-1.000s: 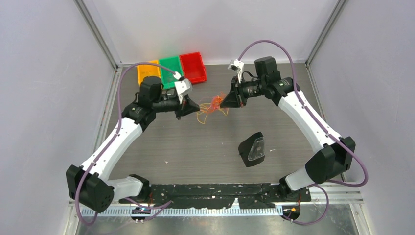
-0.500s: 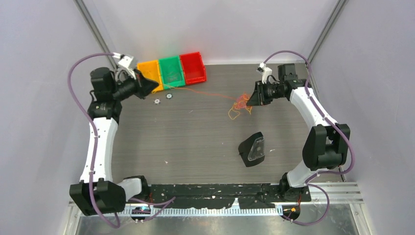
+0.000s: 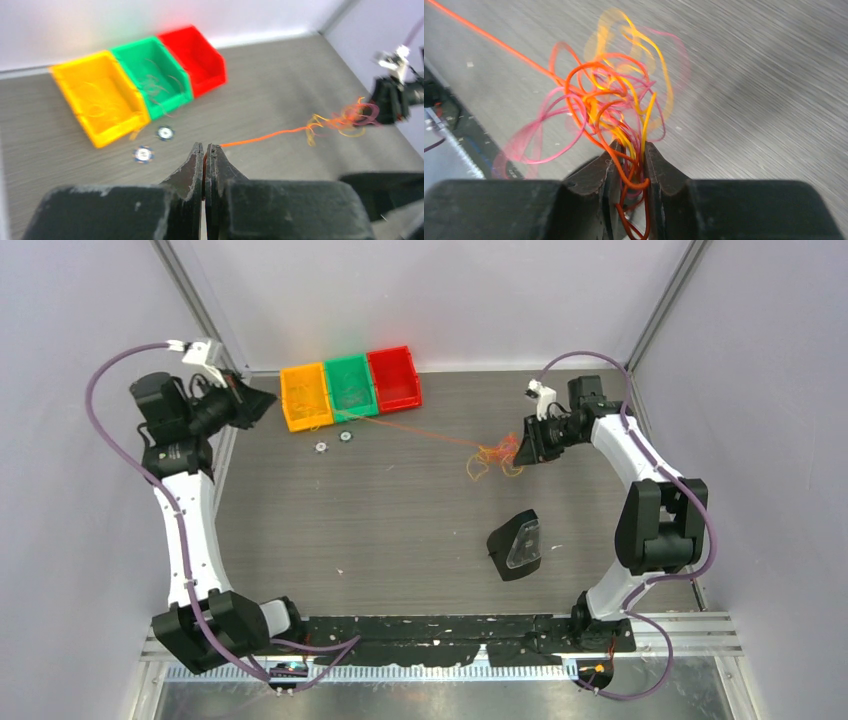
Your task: Untangle the cables
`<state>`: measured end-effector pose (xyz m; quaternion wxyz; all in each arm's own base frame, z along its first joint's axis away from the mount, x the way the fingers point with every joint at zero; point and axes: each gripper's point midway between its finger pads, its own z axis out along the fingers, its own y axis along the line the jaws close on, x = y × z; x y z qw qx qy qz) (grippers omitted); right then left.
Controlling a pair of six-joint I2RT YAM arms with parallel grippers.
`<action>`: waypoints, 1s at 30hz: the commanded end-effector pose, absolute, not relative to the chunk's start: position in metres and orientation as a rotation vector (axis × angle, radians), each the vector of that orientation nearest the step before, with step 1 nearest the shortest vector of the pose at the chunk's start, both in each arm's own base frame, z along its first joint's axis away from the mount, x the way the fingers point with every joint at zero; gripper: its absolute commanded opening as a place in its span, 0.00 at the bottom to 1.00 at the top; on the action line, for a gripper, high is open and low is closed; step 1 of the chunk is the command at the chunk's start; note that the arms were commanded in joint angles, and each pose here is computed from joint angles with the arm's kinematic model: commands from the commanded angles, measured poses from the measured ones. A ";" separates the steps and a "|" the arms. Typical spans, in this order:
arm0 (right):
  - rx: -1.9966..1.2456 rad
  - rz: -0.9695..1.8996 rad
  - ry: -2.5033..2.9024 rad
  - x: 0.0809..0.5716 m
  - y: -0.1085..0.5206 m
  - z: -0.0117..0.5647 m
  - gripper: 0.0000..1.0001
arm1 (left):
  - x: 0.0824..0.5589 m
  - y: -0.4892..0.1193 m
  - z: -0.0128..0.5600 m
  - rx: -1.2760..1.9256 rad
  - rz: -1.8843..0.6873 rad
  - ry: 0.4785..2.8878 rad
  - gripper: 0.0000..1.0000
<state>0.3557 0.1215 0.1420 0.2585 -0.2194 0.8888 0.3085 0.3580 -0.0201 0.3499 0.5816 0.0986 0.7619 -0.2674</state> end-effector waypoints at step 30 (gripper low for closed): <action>-0.397 0.250 2.763 0.352 -0.066 0.066 0.05 | 0.371 0.163 0.391 0.002 0.159 1.760 0.00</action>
